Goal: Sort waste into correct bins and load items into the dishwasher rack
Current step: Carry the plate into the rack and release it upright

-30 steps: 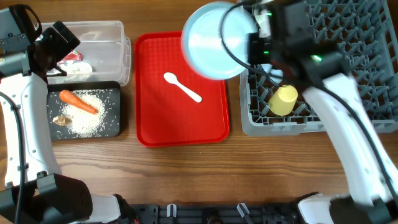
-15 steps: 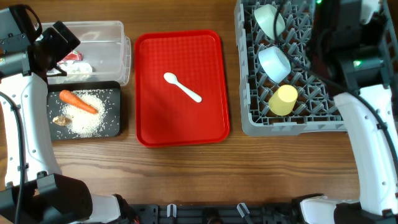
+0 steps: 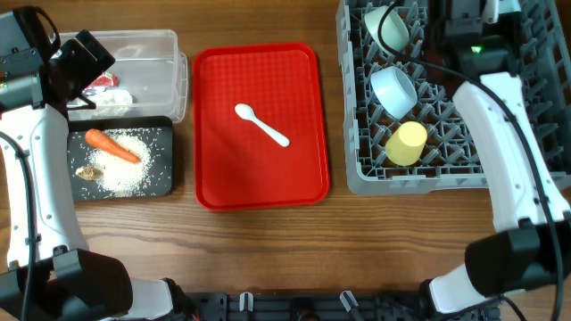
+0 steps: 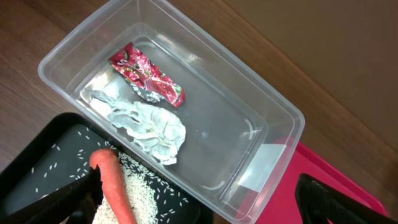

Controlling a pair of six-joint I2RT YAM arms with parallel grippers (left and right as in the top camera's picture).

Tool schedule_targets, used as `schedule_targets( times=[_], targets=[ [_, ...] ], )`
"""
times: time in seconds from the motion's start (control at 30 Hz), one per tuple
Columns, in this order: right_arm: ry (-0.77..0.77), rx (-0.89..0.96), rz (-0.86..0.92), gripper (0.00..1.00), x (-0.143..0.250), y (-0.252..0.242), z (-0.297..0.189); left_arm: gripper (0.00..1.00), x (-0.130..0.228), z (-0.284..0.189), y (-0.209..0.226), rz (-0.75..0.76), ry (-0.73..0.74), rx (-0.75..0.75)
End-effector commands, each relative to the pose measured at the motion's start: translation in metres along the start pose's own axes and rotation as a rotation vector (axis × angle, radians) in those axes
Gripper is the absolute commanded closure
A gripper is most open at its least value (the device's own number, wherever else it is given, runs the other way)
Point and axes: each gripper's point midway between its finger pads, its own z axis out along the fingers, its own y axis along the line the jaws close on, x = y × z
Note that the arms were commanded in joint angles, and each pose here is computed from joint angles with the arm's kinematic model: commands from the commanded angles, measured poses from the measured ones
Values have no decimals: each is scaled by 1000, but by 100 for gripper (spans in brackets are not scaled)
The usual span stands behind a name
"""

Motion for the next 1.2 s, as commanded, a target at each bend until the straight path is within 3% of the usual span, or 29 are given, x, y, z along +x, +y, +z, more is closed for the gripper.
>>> schedule_targets(
  times=[0.0,0.37,0.7,0.77,0.8,0.83,0.87,0.93,0.97,1.07,1.17],
  targets=[
    [22,15,-54,96,2,16,8,0,-4,-7,-1,-13,-14,12],
    [45,-135,-105,96,10,74,22,0,-4,-7,-1,-13,-14,12],
    [54,-187,-72,92,12,89,24,0,-4,-7,-1,-13,-15,12],
    [54,-189,-71,81,12,90,24,0,-4,-7,-1,-13,-14,12],
    [54,-197,-71,63,12,91,24,0,-4,-7,-1,-13,-15,12],
    [53,-206,-71,54,12,93,23,0,-4,-7,-1,-13,-14,12],
    [51,-206,-71,31,12,93,22,0,-4,-7,-1,-13,-14,12],
    [45,-210,-72,6,10,94,20,0,-4,-7,-1,-13,-14,12],
    [36,-213,-67,0,8,94,16,0,-4,-7,-1,-13,-14,12],
    [-19,-244,-23,0,-6,93,-5,0,-4,-7,-1,-13,-15,12],
    [-114,-393,10,0,-27,102,-47,0,-4,-7,-1,-13,-14,12]
  ],
)
